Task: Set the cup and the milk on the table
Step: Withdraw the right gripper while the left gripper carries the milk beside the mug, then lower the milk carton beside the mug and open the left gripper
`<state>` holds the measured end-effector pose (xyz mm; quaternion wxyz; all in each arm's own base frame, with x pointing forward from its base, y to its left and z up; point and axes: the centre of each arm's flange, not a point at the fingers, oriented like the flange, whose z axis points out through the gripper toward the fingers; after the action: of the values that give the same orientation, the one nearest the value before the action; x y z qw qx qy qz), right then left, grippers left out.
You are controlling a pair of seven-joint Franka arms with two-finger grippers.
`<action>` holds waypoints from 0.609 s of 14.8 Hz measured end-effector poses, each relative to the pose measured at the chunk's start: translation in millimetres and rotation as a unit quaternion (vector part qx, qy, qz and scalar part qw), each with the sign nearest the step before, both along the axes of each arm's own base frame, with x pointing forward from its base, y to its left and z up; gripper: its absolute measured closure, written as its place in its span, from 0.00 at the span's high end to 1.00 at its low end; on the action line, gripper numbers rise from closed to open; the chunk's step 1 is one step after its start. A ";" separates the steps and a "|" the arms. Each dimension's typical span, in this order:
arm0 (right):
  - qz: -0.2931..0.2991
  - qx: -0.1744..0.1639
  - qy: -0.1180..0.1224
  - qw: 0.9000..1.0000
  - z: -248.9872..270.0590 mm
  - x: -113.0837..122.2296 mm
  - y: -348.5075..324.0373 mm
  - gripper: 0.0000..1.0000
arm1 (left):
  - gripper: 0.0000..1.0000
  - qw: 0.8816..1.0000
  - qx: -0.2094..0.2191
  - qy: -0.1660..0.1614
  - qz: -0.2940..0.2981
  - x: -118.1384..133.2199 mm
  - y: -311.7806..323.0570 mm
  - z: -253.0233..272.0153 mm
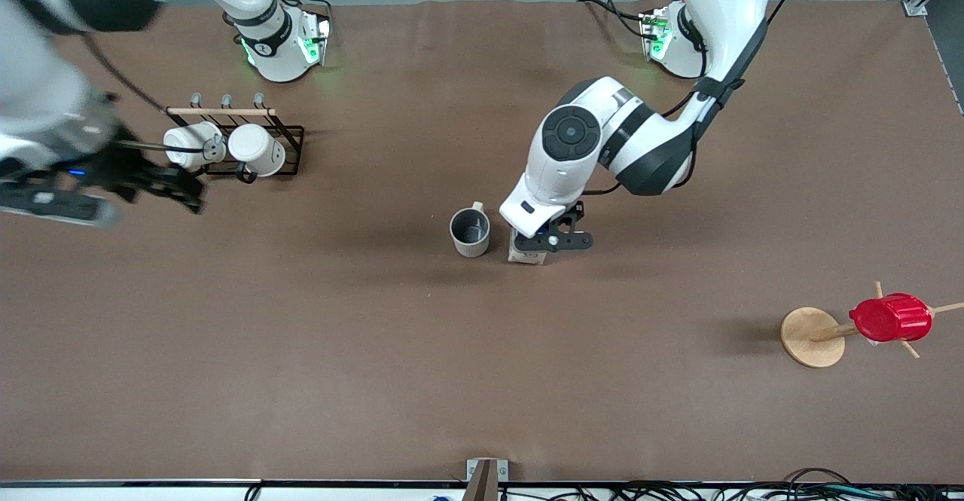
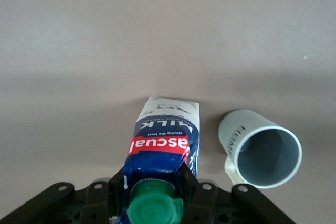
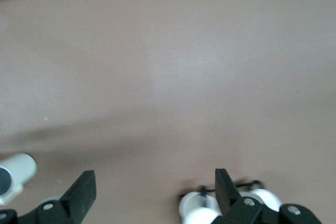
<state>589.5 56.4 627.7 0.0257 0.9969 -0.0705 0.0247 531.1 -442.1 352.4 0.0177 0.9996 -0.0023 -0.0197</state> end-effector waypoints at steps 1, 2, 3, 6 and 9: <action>0.004 0.000 0.007 1.000 6.8 -1.2 -27.0 1.00 | 0.36 1.000 -0.001 0.001 -0.005 -4.6 -7.3 -2.0; 0.008 -0.001 0.013 1.000 10.1 -2.8 -45.6 1.00 | 0.36 1.000 -0.001 0.002 -0.007 -8.2 -12.7 -2.3; 0.012 -0.002 0.016 1.000 11.9 -3.6 -57.8 1.00 | 0.36 1.000 -0.002 0.001 -0.008 -9.8 -15.4 -1.0; 0.008 0.007 0.018 1.000 12.2 -4.6 -77.4 1.00 | 0.36 1.000 -0.003 -0.001 -0.004 -5.6 -13.4 3.9; 0.003 0.010 0.024 1.000 11.3 -6.3 -82.5 1.00 | 0.36 1.000 0.004 0.004 -0.003 -4.9 -10.6 3.8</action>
<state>583.2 -26.1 639.0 0.0169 0.9976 -0.0673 0.0000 526.3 -452.8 356.2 0.0139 0.9996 -0.0050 -0.0236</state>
